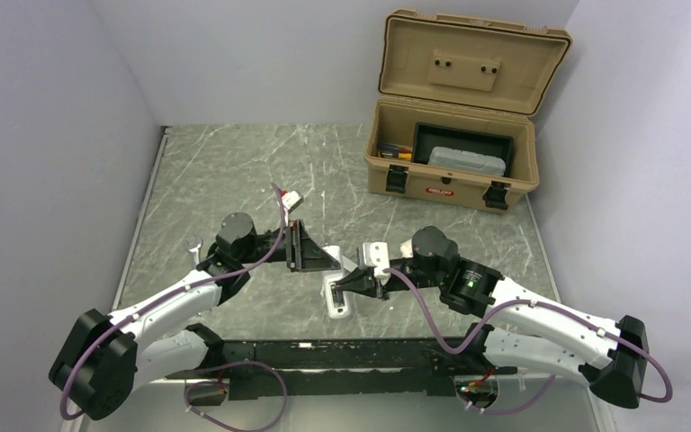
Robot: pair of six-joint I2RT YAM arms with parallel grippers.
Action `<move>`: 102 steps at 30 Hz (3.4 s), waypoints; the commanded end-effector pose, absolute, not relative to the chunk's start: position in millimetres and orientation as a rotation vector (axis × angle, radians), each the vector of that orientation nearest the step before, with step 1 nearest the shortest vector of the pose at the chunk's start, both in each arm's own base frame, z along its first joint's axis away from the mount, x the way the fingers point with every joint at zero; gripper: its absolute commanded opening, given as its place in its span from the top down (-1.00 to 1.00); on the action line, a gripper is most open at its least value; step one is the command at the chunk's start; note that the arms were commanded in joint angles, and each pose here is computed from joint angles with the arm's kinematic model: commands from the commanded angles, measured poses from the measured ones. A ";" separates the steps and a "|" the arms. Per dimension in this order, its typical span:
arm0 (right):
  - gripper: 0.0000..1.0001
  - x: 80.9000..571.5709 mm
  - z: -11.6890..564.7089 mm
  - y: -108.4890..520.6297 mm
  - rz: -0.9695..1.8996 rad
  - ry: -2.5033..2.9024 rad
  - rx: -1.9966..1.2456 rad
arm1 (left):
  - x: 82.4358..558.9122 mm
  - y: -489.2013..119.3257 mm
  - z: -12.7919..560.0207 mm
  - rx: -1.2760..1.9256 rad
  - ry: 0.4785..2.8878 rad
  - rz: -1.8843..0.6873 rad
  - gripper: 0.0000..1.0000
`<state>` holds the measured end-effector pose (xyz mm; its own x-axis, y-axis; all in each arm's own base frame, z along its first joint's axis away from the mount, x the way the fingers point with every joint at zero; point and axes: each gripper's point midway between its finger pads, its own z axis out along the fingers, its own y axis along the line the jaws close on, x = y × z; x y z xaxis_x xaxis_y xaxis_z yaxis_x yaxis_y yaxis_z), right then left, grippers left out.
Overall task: Load the batteries into the remote control
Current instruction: Load the battery into the remote control.
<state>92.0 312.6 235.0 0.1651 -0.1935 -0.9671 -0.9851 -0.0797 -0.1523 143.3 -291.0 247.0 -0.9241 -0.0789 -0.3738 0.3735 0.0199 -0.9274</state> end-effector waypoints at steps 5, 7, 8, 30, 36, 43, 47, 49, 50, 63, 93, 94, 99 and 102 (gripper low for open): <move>0.79 57.7 169.1 292.0 1.133 1.469 -1.640 | 152.9 -281.8 308.9 0.334 1.716 -1.996 1.00; 0.79 56.1 166.7 294.2 1.138 1.471 -1.654 | 153.5 -281.6 309.2 0.329 1.713 -1.998 1.00; 0.79 55.2 164.7 294.9 1.138 1.477 -1.661 | 153.5 -281.6 309.8 0.325 1.711 -2.001 1.00; 0.80 58.4 128.4 286.1 0.853 1.578 -1.748 | 156.1 -276.0 325.0 0.292 1.642 -2.050 1.00; 0.80 62.5 121.6 280.5 0.745 1.587 -1.767 | 156.1 -274.6 328.7 0.286 1.633 -2.064 1.00; 0.74 64.3 128.7 276.4 0.691 1.501 -1.795 | 154.6 -273.9 332.4 0.288 1.626 -2.078 1.00; 0.62 64.3 129.8 274.3 0.668 1.464 -1.841 | 154.0 -273.7 331.6 0.289 1.629 -2.080 1.00; 0.55 66.1 129.1 272.2 0.644 1.461 -1.856 | 153.7 -273.3 331.4 0.284 1.628 -2.083 1.00; 0.53 66.7 129.0 271.9 0.641 1.462 -1.858 | 153.2 -273.2 331.9 0.286 1.625 -2.084 1.00; 0.79 63.3 123.6 270.4 0.647 1.445 -1.890 | 151.8 -272.7 337.3 0.290 1.602 -2.113 1.00; 0.41 88.4 172.7 284.5 0.575 1.281 -1.672 | 153.8 -272.9 319.4 0.307 1.780 -1.900 1.00; 0.41 88.3 175.3 286.8 0.582 1.271 -1.664 | 154.5 -272.0 318.0 0.308 1.792 -1.872 1.00; 0.40 89.6 183.1 297.1 0.605 1.234 -1.632 | 152.6 -272.1 314.2 0.309 1.787 -1.893 1.00; 0.40 90.5 186.7 298.5 0.607 1.227 -1.621 | 151.9 -272.7 312.2 0.294 1.780 -1.923 1.00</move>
